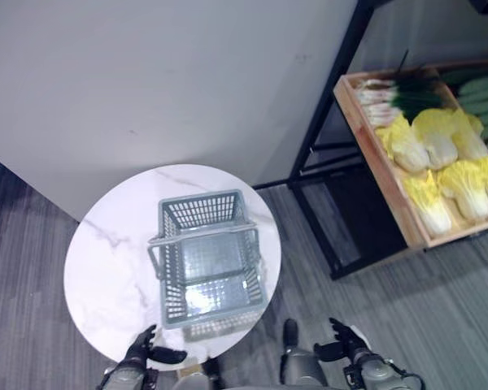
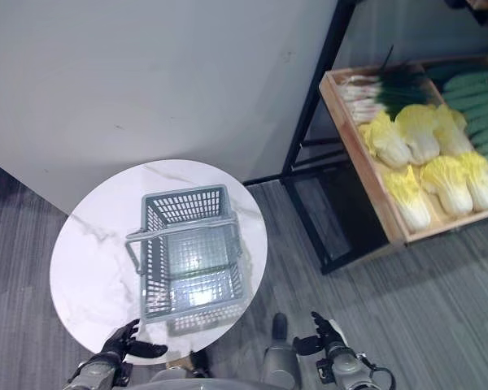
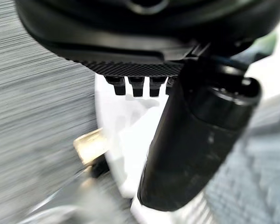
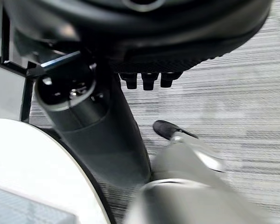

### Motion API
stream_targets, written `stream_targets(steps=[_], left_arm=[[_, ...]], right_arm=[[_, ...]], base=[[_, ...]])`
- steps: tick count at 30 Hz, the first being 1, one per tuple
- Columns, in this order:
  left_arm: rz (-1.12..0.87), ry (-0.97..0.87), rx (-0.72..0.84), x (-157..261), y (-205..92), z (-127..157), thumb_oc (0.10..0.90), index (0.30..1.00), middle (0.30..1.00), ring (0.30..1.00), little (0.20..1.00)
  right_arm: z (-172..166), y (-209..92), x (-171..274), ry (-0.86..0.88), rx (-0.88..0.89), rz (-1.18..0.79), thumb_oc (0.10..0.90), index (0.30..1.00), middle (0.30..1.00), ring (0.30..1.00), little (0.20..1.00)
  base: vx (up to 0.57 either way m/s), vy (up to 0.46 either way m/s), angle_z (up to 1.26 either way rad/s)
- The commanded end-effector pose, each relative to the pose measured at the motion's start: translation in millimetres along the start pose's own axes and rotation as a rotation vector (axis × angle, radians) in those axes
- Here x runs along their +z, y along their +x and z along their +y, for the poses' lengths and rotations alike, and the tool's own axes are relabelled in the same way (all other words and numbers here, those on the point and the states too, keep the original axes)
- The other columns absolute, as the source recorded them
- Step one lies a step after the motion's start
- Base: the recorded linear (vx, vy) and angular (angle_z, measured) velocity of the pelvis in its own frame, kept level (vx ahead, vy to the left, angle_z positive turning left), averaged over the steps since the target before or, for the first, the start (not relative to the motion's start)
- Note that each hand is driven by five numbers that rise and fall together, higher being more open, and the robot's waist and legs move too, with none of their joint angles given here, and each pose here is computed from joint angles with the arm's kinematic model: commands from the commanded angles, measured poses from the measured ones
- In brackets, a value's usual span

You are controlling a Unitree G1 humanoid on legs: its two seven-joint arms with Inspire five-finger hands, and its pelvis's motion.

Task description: Get the vegetables into the basket

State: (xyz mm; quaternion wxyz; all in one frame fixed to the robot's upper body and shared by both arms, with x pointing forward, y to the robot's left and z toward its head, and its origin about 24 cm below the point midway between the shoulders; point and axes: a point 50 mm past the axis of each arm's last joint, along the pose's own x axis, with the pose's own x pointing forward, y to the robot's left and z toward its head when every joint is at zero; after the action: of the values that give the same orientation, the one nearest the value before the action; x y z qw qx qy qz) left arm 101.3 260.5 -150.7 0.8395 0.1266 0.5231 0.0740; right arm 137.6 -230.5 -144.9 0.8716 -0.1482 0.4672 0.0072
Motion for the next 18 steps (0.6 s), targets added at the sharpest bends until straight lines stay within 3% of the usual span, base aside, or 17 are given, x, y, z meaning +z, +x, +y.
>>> stream_targets(steps=[1,18], left_arm=[[-0.027,-0.032,0.013,10.3,2.2,3.3,0.900,1.000,1.000,1.000,1.000],[0.028,-0.013,-0.024,-6.6,-1.0,-8.7,0.900,1.000,1.000,1.000,1.000]], right_arm=[[-25.5,-4.8,-12.7,-0.036,-0.057,0.041,0.900,1.000,1.000,1.000,1.000],[-28.1,-19.7,-56.9,-0.029,-0.071,0.198,0.900,1.000,1.000,1.000,1.000]], base=[[0.02,-0.289,-0.06],[0.00,-0.046,0.07]])
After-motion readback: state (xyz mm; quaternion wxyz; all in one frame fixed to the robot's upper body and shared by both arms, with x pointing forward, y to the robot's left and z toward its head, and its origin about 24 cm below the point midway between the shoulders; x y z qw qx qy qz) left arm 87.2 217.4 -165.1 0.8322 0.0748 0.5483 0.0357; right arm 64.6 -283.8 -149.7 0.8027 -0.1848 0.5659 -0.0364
